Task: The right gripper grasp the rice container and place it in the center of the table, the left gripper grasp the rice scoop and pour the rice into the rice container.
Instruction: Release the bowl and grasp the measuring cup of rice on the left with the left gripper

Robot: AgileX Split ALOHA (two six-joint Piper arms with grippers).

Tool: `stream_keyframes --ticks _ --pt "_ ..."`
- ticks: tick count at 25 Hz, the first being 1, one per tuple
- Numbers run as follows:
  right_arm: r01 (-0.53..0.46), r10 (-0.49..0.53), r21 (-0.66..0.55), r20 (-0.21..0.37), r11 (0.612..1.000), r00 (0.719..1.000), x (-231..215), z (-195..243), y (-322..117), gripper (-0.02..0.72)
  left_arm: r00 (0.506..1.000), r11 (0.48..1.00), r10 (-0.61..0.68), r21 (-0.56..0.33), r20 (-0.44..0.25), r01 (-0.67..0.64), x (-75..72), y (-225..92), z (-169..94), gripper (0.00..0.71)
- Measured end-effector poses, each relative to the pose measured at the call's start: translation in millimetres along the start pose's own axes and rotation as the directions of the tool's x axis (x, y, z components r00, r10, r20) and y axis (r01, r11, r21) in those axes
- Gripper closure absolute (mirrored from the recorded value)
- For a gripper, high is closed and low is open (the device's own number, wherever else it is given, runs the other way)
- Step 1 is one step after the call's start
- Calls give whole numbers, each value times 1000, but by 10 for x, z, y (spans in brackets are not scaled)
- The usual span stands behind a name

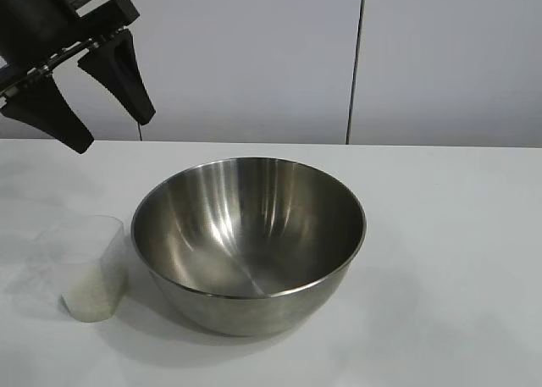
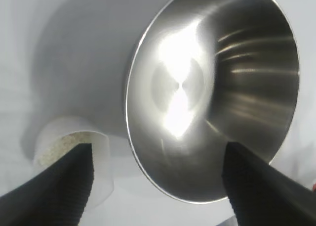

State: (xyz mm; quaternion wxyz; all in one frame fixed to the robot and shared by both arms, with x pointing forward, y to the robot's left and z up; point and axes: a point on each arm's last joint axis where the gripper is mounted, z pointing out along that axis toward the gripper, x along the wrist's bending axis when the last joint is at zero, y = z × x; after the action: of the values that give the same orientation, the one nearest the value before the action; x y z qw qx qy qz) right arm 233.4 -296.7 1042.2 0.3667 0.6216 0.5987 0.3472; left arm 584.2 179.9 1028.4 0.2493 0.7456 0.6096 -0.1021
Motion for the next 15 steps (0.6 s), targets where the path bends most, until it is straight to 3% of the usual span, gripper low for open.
stream_keyframes --ticks 4,7,12,15 --pt "0 0 0 0 1000 1000 0 0 0 285 994 990 108 -93 -29 -110 24 103 -38 179" --pt "0 0 -2 0 1000 1000 0 0 2 285 976 948 194 -237 -98 -213 -17 197 -207 179" --pt "0 0 -4 0 1000 1000 0 0 3 285 946 787 236 -527 -223 -321 -259 208 -882 179" --pt "-1 1 -4 0 1000 1000 0 0 3 285 938 686 224 -641 -264 -344 -372 71 -1171 179"
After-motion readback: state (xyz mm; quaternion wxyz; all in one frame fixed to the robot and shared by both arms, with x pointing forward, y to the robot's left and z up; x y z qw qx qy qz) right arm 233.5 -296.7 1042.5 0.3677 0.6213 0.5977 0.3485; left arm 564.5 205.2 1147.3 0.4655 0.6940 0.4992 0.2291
